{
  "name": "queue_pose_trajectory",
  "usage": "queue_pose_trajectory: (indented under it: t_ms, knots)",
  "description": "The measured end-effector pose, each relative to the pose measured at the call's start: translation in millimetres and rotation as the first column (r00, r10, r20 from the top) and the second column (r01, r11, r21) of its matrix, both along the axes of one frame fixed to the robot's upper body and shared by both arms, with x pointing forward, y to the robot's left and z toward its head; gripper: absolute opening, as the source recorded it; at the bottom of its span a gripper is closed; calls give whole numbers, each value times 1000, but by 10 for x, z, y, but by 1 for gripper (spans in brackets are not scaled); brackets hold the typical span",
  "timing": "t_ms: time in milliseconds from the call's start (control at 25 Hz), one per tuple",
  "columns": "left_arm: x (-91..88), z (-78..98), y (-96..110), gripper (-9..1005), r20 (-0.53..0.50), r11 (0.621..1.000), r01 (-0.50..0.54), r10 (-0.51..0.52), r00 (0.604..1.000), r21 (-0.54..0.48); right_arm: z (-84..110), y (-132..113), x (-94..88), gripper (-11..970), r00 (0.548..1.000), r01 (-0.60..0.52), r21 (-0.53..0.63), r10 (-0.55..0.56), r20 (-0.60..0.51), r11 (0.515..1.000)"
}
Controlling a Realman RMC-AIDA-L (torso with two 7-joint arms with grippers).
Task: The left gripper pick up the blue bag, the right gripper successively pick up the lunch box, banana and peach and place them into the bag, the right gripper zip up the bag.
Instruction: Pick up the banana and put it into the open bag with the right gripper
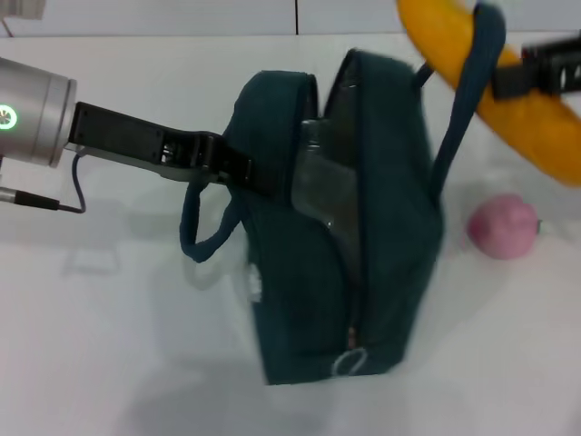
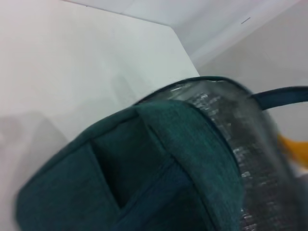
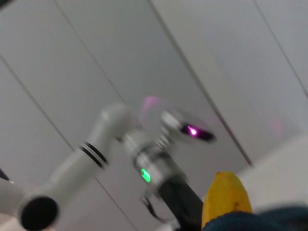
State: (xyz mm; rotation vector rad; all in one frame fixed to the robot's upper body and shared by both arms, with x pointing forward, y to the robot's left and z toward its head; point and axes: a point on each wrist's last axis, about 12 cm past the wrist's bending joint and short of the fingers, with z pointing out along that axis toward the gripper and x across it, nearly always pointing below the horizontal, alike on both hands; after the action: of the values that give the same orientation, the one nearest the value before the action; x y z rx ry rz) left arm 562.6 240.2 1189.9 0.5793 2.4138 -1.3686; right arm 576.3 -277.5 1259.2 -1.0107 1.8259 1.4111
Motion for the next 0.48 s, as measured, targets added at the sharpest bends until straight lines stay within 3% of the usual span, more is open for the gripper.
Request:
queue_pose_trajectory:
  t_ms: [200,480]
  knots:
    - [-3,-5,-4,30,-2,1000,-1,1,1000,-2,-301,-79,-24,425,991,19,-201,-45,-124,979]
    - [0,-2,-12,30,3,1000,-2,2,1000,-6,-587,-197,-83,424,962,-21,-355,-77,-260,935]
